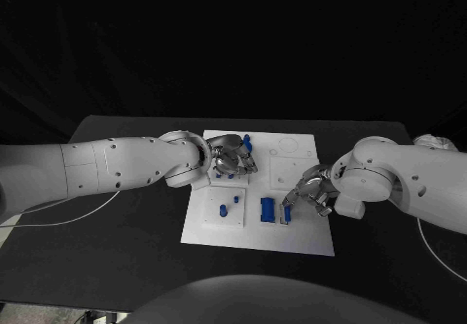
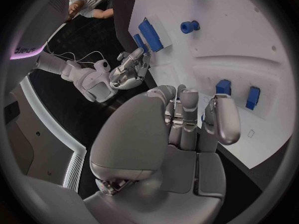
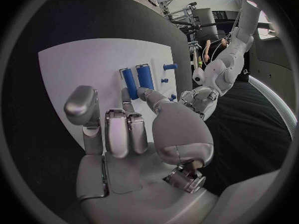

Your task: Assemble the parts on the task board

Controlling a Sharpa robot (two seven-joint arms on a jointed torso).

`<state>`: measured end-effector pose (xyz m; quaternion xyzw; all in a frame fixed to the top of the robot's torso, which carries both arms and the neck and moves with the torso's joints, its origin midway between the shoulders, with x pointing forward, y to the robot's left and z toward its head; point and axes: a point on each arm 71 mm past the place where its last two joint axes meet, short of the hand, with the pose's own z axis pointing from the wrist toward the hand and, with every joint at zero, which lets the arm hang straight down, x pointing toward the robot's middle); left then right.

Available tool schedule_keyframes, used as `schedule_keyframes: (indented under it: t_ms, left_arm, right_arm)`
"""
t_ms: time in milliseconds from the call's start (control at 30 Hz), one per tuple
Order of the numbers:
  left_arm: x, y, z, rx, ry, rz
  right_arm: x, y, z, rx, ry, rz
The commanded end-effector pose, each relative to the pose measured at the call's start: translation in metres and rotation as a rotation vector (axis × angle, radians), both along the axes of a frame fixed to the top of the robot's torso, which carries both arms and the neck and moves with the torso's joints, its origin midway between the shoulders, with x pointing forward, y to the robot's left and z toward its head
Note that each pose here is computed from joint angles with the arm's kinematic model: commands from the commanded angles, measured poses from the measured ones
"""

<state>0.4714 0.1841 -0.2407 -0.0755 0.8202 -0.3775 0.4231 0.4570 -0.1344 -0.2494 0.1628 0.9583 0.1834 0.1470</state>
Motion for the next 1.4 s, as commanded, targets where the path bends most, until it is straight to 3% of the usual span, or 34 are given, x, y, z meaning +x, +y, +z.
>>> schedule_keyframes:
  t_ms: [33, 1400]
  left_arm:
    - [-0.0014, -0.0022, -0.0004, 0.004, 0.01, -0.016]
    - [-0.0015, -0.0009, -0.0017, 0.017, 0.019, -0.013]
  right_arm:
    - [-0.003, 0.0007, -0.0046, -0.008, 0.019, 0.019]
    - [-0.004, -0.0038, -0.0091, -0.022, 0.005, 0.009]
